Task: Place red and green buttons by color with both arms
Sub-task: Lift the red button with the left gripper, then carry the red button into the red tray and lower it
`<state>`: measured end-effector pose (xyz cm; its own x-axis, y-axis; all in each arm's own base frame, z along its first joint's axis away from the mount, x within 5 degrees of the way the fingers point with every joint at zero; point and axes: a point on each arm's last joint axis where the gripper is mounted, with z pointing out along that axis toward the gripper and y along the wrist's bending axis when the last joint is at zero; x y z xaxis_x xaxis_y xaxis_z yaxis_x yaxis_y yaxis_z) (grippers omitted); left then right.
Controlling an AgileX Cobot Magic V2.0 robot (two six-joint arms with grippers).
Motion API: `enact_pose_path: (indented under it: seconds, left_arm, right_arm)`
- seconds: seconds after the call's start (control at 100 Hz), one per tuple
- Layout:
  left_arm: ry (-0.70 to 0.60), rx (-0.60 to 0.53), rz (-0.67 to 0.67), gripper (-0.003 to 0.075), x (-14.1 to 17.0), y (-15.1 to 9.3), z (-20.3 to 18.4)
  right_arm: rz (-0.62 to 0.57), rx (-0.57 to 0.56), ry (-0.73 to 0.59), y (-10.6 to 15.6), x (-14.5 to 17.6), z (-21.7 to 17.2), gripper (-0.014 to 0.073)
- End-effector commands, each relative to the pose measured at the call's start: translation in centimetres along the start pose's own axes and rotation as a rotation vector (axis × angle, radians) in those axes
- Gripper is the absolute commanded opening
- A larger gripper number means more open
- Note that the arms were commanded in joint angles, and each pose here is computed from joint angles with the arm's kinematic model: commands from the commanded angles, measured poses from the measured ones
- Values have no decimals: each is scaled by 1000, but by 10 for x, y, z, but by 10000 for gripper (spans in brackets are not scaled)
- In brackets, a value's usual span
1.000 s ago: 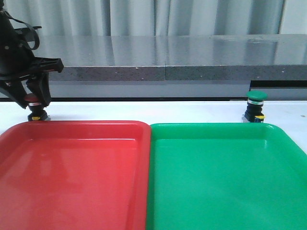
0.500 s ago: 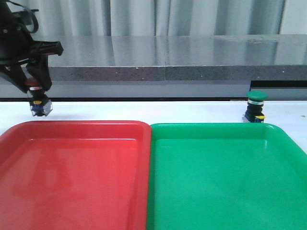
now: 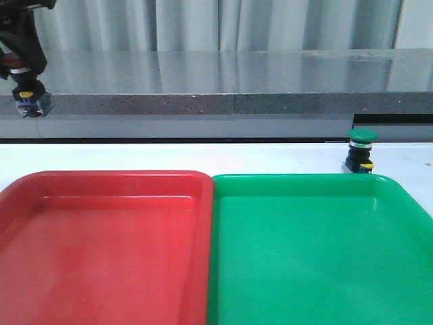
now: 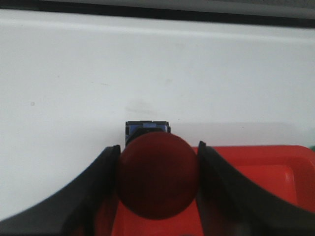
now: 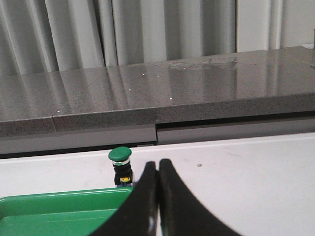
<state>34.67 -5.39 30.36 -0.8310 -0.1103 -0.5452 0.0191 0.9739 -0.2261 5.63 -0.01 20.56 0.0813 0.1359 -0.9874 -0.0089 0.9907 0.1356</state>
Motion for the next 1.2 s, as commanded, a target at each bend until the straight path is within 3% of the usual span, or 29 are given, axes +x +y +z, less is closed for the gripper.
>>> enact_pose_path:
  seconds: [0.0,0.22,0.7,1.19]
  left_arm:
    - [-146,51,3,163,0,-13,-32]
    - [-148,90,-11,163,36,-24,-39]
    - [-68,142,-89,163,110,-42,-2]
    - [92,72,-58,164,133,-35,18]
  right_arm:
    - [-16,-15,-121,2,-15,-3,-64]
    - [-16,-15,-121,2,-15,-3,-64]
    - [-16,-15,-121,2,-15,-3,-64]
    - [-16,-15,-121,2,-15,-3,-64]
